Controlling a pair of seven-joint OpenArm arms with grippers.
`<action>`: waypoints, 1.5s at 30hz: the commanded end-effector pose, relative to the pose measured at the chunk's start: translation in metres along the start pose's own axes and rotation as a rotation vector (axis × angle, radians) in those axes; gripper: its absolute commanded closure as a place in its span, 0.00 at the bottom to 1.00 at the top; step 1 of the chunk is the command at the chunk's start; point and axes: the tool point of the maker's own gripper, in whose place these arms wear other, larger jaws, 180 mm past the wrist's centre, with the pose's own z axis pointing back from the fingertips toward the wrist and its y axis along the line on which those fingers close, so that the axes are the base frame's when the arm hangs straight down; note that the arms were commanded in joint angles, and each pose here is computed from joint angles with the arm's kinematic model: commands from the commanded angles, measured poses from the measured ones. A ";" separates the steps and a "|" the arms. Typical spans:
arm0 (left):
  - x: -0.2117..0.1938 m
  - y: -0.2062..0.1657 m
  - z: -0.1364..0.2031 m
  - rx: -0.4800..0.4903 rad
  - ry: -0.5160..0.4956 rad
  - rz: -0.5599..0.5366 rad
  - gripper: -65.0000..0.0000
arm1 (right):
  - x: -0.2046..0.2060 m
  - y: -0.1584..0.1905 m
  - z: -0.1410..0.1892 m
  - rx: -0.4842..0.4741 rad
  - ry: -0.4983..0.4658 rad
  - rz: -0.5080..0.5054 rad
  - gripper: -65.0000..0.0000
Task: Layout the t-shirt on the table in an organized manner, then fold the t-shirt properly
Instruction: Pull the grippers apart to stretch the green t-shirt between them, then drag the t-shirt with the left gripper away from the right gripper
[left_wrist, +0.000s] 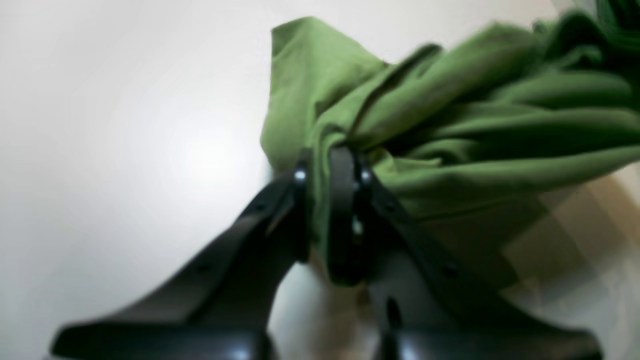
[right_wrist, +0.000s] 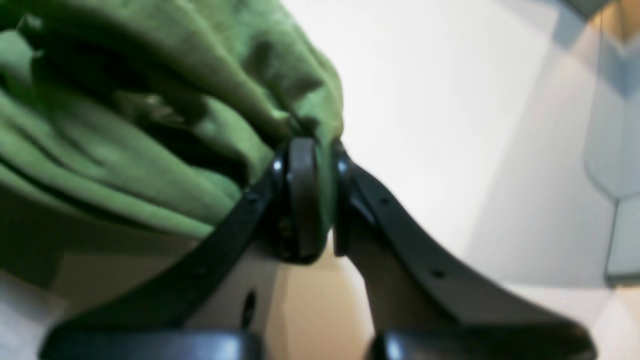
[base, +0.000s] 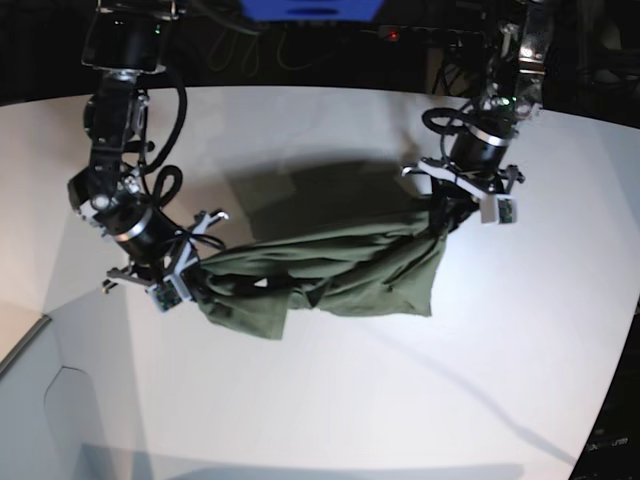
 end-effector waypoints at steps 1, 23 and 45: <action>0.015 0.011 0.001 0.044 -0.057 0.005 0.99 | 0.013 -0.020 0.004 -0.053 -0.041 0.010 1.00; -0.016 0.007 0.022 0.132 -0.058 0.340 0.98 | -0.033 -0.061 0.025 -0.232 0.018 -0.192 1.00; 0.040 -0.004 -0.014 0.065 -0.173 0.314 0.35 | -0.044 -0.054 0.029 -0.221 0.044 -0.195 1.00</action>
